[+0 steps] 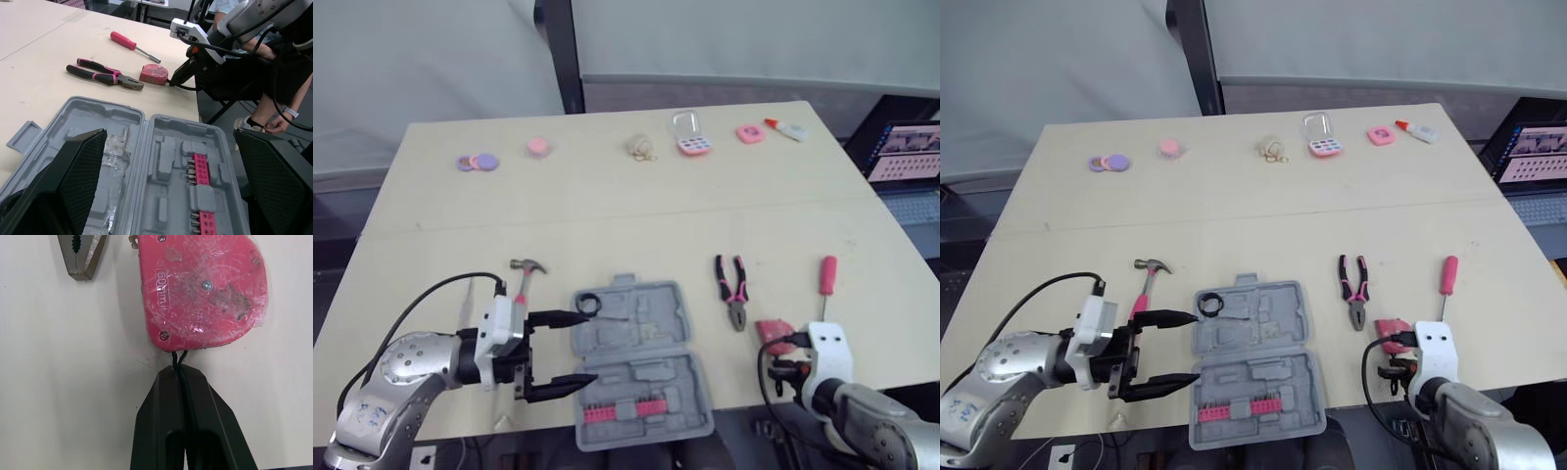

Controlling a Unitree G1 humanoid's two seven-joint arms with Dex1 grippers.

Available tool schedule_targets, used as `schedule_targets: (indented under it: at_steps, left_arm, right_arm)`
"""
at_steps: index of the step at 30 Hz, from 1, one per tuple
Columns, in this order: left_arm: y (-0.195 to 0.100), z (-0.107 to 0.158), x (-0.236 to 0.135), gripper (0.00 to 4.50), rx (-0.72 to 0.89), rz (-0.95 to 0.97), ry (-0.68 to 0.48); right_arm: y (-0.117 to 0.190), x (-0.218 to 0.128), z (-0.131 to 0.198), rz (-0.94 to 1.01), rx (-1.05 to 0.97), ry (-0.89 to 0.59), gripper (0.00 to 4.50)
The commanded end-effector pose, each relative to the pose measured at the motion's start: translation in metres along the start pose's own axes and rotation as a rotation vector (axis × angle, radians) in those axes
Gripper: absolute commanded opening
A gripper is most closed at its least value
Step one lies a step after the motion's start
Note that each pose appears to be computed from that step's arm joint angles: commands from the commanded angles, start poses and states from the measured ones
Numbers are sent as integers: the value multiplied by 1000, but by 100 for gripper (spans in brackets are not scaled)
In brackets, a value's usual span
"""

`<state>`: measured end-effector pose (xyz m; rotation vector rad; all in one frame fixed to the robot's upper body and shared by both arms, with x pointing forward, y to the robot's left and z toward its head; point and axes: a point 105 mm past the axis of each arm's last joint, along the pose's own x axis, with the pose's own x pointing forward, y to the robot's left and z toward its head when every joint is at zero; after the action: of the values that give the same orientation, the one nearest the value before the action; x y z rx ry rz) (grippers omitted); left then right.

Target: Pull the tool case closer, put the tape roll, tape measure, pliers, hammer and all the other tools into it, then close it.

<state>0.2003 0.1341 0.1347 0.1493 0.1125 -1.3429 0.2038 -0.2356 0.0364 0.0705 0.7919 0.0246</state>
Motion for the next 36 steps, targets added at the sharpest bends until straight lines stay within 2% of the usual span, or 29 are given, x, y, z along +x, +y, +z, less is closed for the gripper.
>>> schedule_targets:
  at_steps: [1, 15, 19, 25, 31, 36]
  left_arm:
    - [-2, 5, 2, 450, 18, -14, -10]
    - [-3, 3, 3, 450, 11, -12, -10]
    - [-3, 3, 3, 450, 11, -9, -12]
    - [-4, 3, 4, 450, 8, -6, -15]
    - [-4, 7, 6, 450, -14, -13, -53]
    - [-11, 8, 11, 450, -40, -75, -62]
  right_arm:
    - [1, -3, -6, 2, 11, 20, 7]
    - [3, -5, 0, 31, 24, 12, 7]
    - [7, -6, 2, 64, 36, 15, 130]
    - [5, -9, 0, 67, 41, 34, 439]
    - [-6, -36, 4, 87, 23, 29, 446]
    - [-17, -70, 26, 202, -108, 1, 446]
